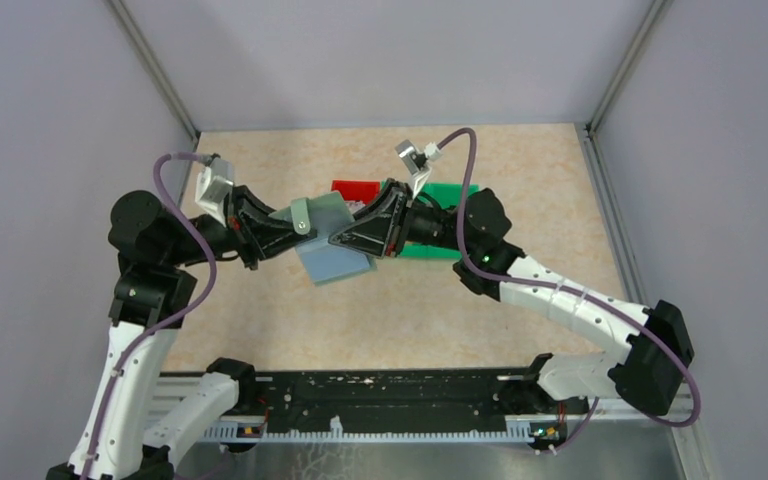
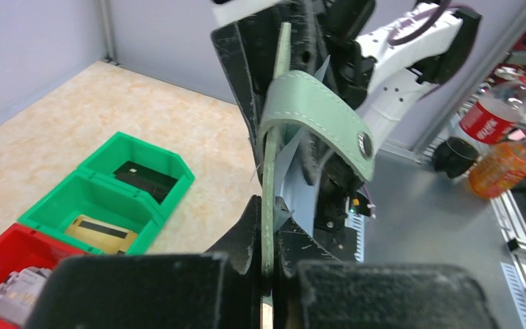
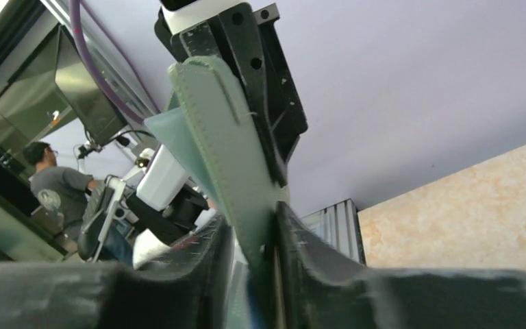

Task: Take the credit cards out of the card holder
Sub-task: Open the card holder.

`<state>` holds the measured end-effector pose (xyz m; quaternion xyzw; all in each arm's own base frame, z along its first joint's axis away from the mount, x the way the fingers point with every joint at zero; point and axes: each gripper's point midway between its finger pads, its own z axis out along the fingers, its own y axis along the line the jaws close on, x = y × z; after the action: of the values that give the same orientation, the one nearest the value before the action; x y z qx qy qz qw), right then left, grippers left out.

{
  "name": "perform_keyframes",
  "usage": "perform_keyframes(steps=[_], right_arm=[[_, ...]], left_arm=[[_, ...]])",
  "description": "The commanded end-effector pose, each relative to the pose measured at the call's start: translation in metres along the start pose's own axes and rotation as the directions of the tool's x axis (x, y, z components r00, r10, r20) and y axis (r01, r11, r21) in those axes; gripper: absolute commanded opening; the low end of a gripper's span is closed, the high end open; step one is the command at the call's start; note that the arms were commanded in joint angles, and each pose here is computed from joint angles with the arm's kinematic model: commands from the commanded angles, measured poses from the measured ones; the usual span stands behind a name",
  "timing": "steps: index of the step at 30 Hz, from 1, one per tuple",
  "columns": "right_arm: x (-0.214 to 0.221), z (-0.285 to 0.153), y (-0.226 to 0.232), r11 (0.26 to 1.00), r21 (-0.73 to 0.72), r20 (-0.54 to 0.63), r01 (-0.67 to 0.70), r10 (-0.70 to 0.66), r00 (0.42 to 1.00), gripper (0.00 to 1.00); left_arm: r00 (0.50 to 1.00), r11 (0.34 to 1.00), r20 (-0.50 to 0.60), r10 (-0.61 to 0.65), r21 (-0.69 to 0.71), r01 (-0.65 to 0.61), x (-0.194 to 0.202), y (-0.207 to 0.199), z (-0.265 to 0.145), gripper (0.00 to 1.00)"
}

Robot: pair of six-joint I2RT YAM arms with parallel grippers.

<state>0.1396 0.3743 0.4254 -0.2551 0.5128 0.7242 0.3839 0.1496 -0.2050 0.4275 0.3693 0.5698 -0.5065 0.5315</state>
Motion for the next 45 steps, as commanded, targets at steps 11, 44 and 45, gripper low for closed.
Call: perform_keyframes(steps=[11,44,45], right_arm=[[0.01,-0.044,0.035,0.991,0.003,0.0,0.132,-0.132,0.991,0.65],[0.012,-0.052,0.025,0.968,0.028,-0.022,0.249,-0.249,0.968,0.39],[0.012,-0.052,0.025,0.967,0.027,-0.021,0.255,-0.254,0.967,0.38]], left_arm=[[1.0,0.999,0.027,0.002,0.051,-0.004,-0.022,-0.012,0.003,0.0],[0.995,0.984,0.024,-0.093,0.154,0.089,-0.039,-0.031,0.005,0.0],[0.995,0.983,0.02,-0.1,0.159,0.095,-0.039,-0.032,0.005,0.0]])
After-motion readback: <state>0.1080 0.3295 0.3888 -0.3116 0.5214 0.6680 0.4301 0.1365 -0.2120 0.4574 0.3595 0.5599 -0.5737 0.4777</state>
